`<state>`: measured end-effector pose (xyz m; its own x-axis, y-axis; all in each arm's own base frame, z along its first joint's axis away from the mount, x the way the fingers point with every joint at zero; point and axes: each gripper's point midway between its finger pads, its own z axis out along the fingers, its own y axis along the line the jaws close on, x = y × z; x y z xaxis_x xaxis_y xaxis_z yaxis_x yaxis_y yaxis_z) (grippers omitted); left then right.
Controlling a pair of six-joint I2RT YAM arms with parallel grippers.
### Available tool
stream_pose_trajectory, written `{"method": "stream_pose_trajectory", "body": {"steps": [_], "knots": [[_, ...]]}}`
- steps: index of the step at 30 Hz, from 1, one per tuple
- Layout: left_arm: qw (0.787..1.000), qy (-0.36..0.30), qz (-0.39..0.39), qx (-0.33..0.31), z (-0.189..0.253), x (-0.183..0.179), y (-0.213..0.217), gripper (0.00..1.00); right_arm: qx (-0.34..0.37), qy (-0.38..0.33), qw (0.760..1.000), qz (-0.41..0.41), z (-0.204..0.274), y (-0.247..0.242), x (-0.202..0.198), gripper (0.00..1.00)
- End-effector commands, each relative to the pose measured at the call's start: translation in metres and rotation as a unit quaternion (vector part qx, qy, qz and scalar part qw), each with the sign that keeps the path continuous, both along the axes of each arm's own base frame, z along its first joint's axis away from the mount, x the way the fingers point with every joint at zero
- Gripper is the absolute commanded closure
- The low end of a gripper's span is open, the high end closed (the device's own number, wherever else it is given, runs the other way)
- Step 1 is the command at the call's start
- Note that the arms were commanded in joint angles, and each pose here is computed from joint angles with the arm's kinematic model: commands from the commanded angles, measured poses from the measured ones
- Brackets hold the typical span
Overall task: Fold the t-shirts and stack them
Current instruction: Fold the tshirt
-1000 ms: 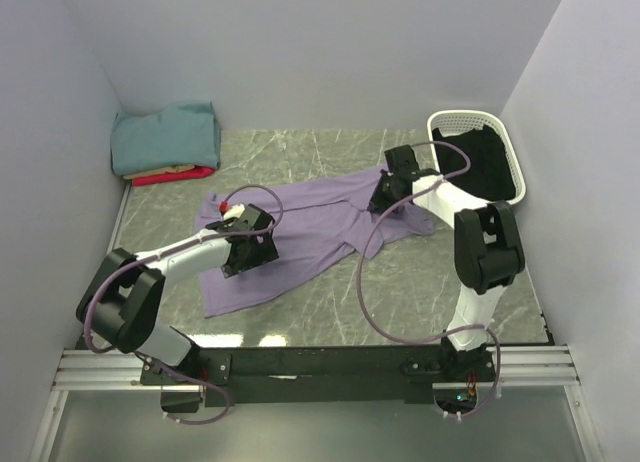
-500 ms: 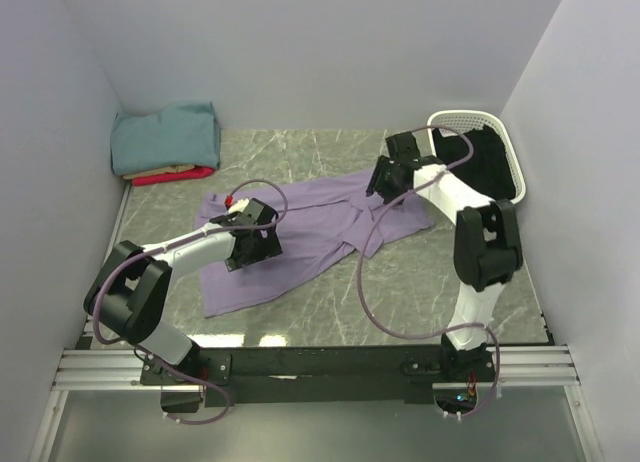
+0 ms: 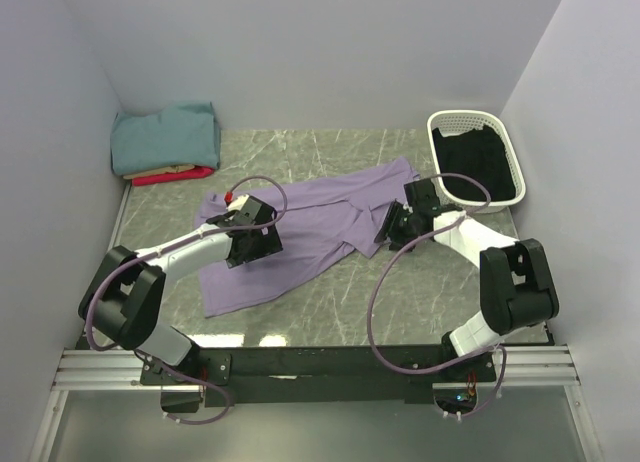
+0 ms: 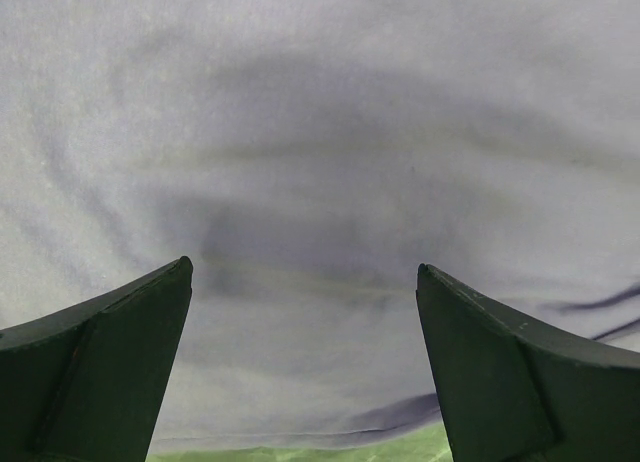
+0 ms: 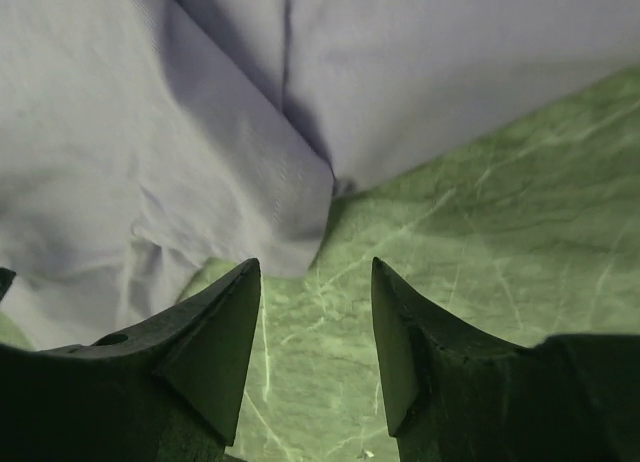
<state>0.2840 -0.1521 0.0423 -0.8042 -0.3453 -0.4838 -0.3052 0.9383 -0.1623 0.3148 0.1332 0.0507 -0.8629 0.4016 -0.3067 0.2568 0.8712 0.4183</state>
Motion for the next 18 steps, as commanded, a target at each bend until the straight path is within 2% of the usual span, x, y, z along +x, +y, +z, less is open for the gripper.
{"method": "stream_pose_trajectory", "body": {"steps": [1,10,18], "knots": [[0.999,-0.03,-0.006,-0.017,0.019,0.011,-0.005,0.01,0.057,-0.057,0.997,0.008,0.021,0.017,0.012,0.45],[0.999,-0.028,-0.005,-0.013,0.017,0.009,-0.003,0.01,0.081,-0.046,0.996,0.011,0.004,0.025,0.012,0.44],[1.0,-0.025,-0.003,-0.005,0.015,0.006,0.001,0.01,0.068,-0.03,0.997,0.009,-0.012,0.023,0.013,0.44]]}}
